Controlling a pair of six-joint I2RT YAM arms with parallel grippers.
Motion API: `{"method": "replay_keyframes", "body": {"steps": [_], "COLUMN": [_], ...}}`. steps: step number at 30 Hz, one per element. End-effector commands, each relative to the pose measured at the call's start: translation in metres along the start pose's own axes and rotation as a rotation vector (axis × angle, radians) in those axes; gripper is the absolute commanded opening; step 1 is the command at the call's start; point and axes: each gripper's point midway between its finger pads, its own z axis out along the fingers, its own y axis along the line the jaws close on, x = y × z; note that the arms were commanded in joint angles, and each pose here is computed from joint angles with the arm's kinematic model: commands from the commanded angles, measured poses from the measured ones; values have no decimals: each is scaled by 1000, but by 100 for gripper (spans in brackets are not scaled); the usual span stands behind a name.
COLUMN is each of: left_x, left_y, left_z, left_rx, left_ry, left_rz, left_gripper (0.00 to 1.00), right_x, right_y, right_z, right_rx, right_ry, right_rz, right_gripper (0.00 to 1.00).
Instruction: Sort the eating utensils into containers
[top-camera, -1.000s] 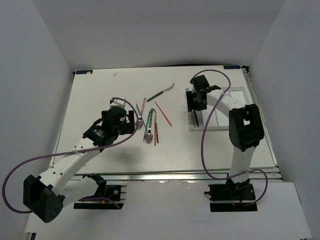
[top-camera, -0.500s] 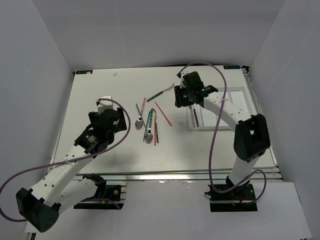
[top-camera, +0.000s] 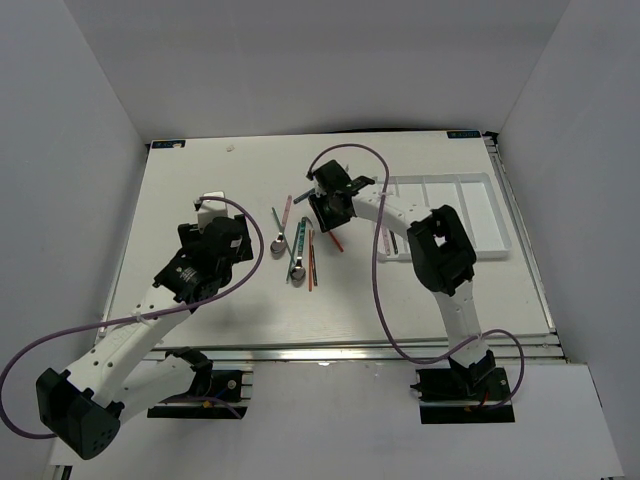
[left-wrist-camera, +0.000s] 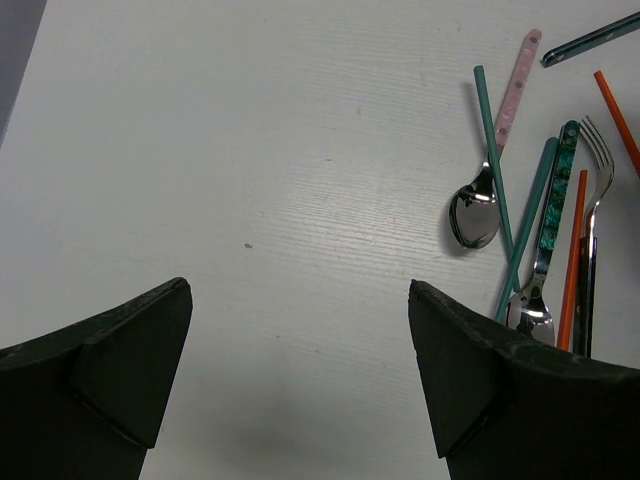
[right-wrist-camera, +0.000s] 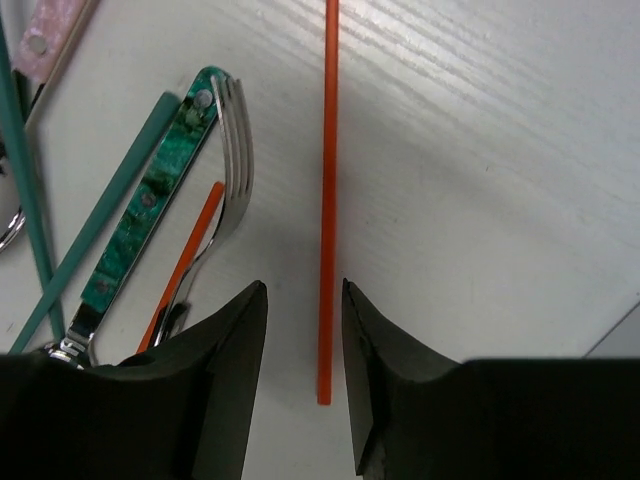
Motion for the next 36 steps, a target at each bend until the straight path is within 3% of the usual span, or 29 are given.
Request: {"method": "replay_keyframes", "body": {"steps": [1,5,7,12,13,19,25,30,36], "left_x": [-2,-1,-1,-1,-1,0,0,1,3], "left_y": [2,2,1,1,1,1,2,3,2], "left_z": [-2,-2,-2,-2,-2,-2,-3,-3,-2], "left_rx": [-3,0,1,3,3,5,3,6,3], "left_ry": [-10,-6,-4,-6,-6,-2,-5,-3,5], "left_rz": [-9,-5,-3,-5,-5,-1,-7,-10,-3], "left_gripper": [98,98,98,98,98,98,98,98,98], "right_x": [-5,6,11,35,39,28,-17,1,34], "right_y": [-13,-19,-20,-22,-22,-15,-32,-88,-167], "right_z": [5,21,26,33,33,5,-73,-106,-104], "right_rx": [71,102,104,107,109,65,51,114,272], "right_ry": [8,44,62,129,143,100,-105,-142,-68], "right_rz": [-20,-33,-34,-35,-40,-12,105,204,302], "right_gripper": [41,39,32,1,0,0,0,0,0]}}
